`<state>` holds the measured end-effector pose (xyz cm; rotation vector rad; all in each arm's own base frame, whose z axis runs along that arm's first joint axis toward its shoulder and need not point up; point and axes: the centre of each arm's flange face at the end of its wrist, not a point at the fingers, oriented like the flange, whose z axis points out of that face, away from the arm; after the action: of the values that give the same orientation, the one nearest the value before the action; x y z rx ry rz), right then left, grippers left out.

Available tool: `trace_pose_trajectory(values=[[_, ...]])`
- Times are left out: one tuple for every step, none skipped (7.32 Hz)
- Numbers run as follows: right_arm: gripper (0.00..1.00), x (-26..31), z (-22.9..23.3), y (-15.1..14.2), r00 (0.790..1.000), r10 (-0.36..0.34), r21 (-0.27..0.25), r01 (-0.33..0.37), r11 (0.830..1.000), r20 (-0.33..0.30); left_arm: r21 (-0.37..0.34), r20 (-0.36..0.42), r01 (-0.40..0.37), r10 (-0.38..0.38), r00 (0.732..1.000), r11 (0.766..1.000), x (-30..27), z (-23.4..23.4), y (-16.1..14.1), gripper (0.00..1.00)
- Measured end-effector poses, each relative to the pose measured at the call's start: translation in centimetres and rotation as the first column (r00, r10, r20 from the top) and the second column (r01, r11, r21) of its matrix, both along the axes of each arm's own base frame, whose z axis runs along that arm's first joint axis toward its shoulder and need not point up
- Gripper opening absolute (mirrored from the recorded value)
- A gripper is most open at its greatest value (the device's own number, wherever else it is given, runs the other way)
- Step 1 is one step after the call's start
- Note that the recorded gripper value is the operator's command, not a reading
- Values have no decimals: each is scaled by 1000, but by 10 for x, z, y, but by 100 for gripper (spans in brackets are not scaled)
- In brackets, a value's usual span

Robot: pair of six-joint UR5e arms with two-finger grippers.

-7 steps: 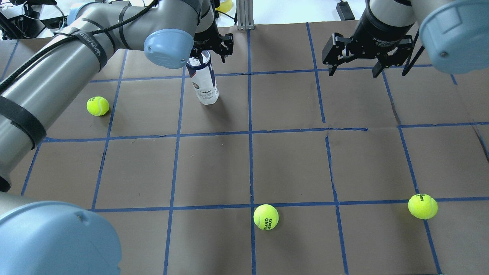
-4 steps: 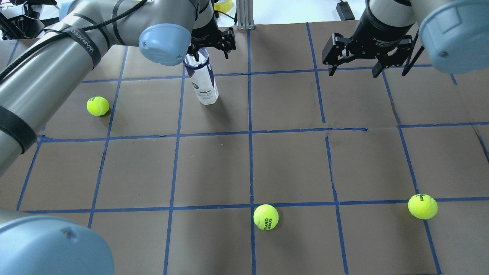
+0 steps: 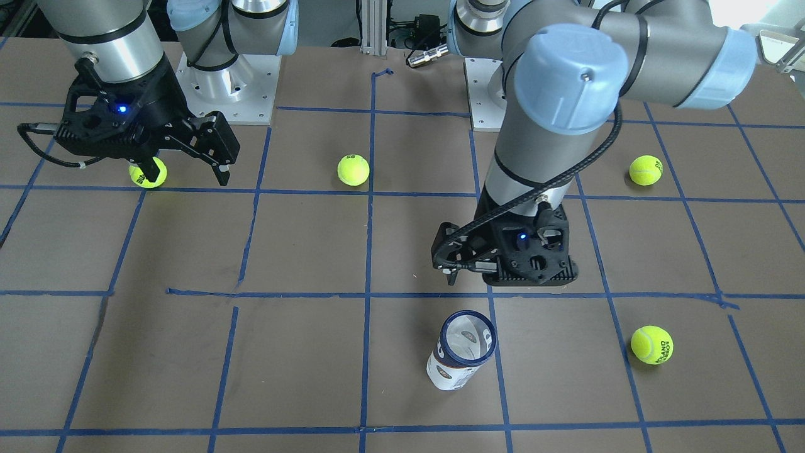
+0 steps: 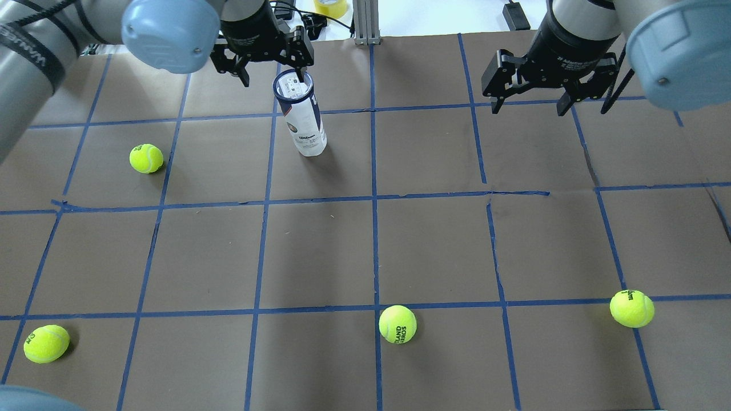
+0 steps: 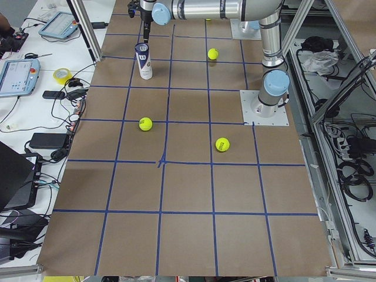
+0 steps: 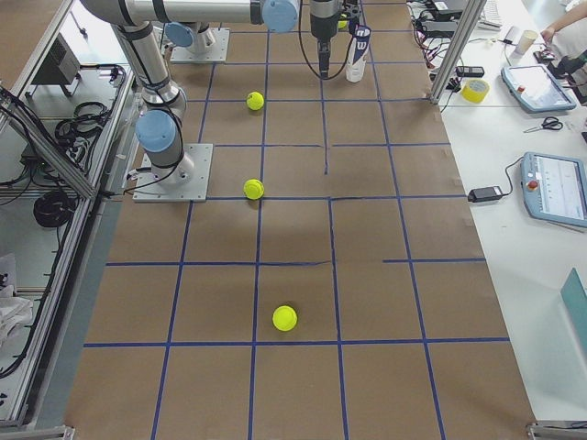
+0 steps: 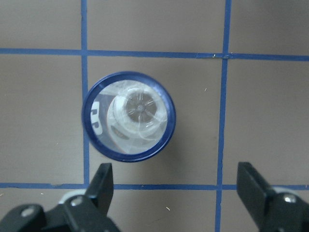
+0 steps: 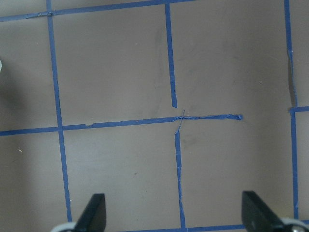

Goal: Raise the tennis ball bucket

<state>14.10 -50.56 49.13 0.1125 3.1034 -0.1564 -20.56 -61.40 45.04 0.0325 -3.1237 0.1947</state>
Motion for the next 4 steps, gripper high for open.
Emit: trace_pose_trajectory(values=[[100,0,0,0,1000,1,0,-1,1000,0,22,3,14,-14,1000,1000,24,11,7,100],[100,0,0,0,1000,1,1,-1,1000,-1,44,0,24,-25,1000,999,50,20,16,100],[100,0,0,0,1000,1,2,-1,1000,-1,64,-4,24,-24,1000,998,67,27,31,100],[100,0,-1,0,1000,1,3,-1,1000,0,83,-5,17,-17,1000,996,75,26,51,100]])
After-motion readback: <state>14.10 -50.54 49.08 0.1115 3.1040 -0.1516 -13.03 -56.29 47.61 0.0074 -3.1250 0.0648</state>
